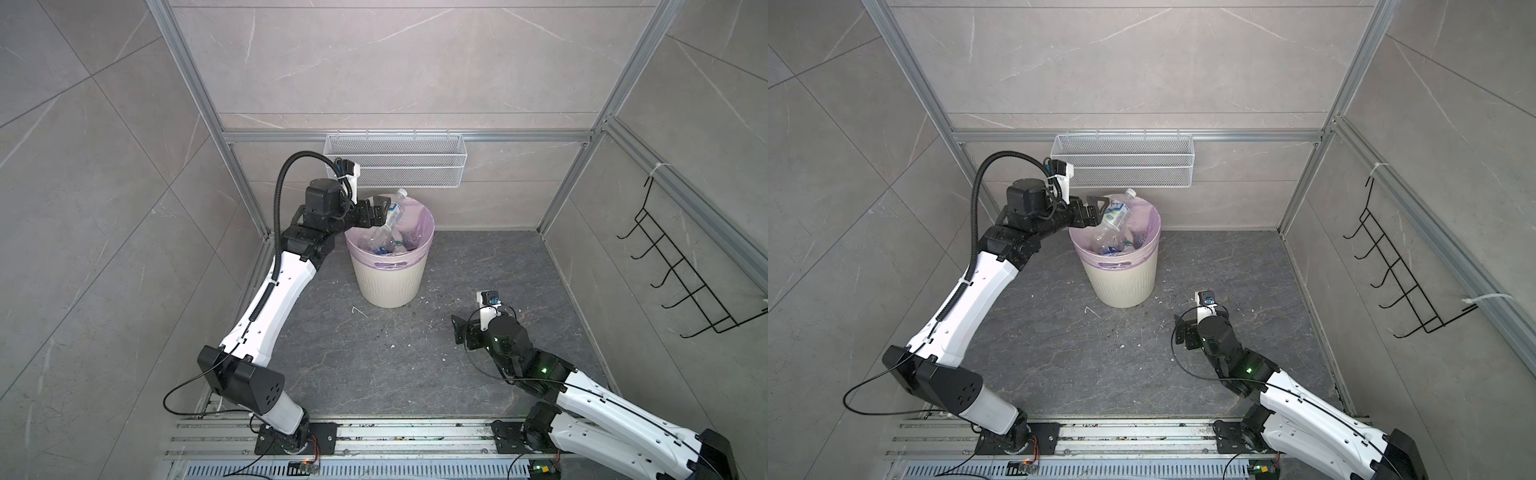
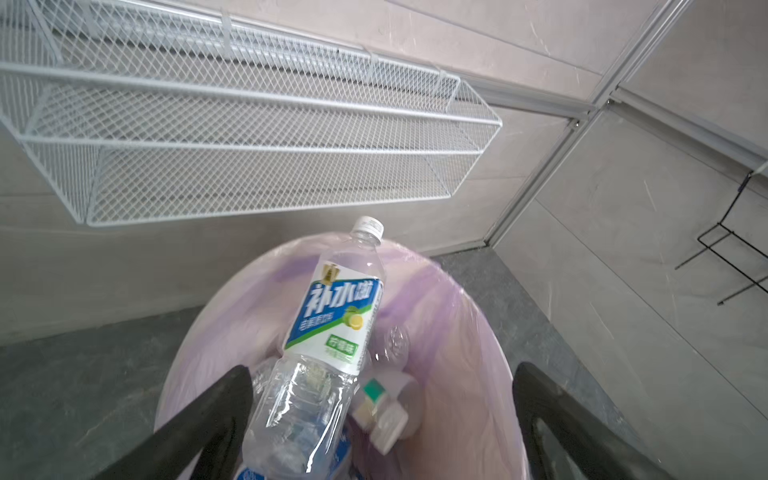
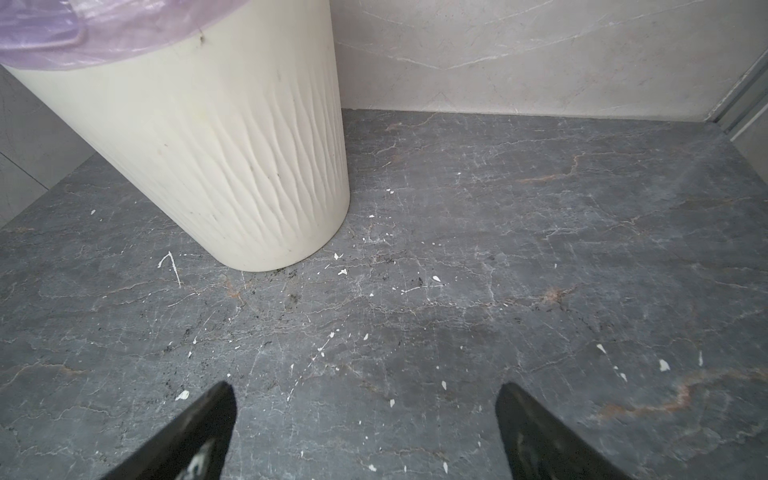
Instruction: Throw the plastic bottles in the bin
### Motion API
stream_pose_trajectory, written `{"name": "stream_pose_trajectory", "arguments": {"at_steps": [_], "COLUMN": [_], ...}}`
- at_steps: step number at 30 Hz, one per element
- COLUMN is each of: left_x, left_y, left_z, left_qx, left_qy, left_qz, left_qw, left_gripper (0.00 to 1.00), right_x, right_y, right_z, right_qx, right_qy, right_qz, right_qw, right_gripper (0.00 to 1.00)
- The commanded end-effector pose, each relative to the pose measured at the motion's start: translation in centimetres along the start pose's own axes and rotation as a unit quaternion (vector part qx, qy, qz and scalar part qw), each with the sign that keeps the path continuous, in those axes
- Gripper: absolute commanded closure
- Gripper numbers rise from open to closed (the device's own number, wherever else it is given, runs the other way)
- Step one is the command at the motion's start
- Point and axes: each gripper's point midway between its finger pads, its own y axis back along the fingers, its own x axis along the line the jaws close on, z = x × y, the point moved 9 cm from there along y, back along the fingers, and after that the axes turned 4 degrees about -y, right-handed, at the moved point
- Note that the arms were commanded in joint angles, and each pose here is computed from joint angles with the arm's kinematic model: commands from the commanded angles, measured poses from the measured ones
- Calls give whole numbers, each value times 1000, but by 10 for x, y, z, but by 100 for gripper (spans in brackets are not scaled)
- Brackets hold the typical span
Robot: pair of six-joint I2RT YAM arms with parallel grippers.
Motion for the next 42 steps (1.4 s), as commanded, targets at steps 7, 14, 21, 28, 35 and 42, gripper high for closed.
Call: {"name": "stream_pose_trajectory", "arguments": {"at_steps": [7, 14, 21, 28, 35, 42], "left_x": [-16, -7, 5, 20, 32, 57], "left_y": [87, 104, 123, 125, 125, 125], "left_z": [7, -28, -64, -97, -118, -145], "left_qx": [-91, -73, -58, -45, -40, -21], "left_qy": [-13, -5, 11, 54, 78, 106], "left_qz": [-7, 29, 76, 87, 114, 187], "left_qw": [996, 997, 995, 994, 990, 977], "left_gripper": [0, 0, 0, 0, 0, 0], "right_x": [1, 0, 5, 13, 17, 24], "right_y": [0, -4, -14, -19, -13, -20], "right_z": [8, 6, 6, 21, 39, 58], "right_qx": [-5, -2, 11, 33, 42, 66], "right_qy": [-7, 0, 5, 14, 14, 24], "right_qz": [-6, -19, -22, -34, -31, -29], "right_qw": [1000, 1000, 1000, 999, 999, 997], "right_gripper": [0, 1, 1, 0, 0, 0]}}
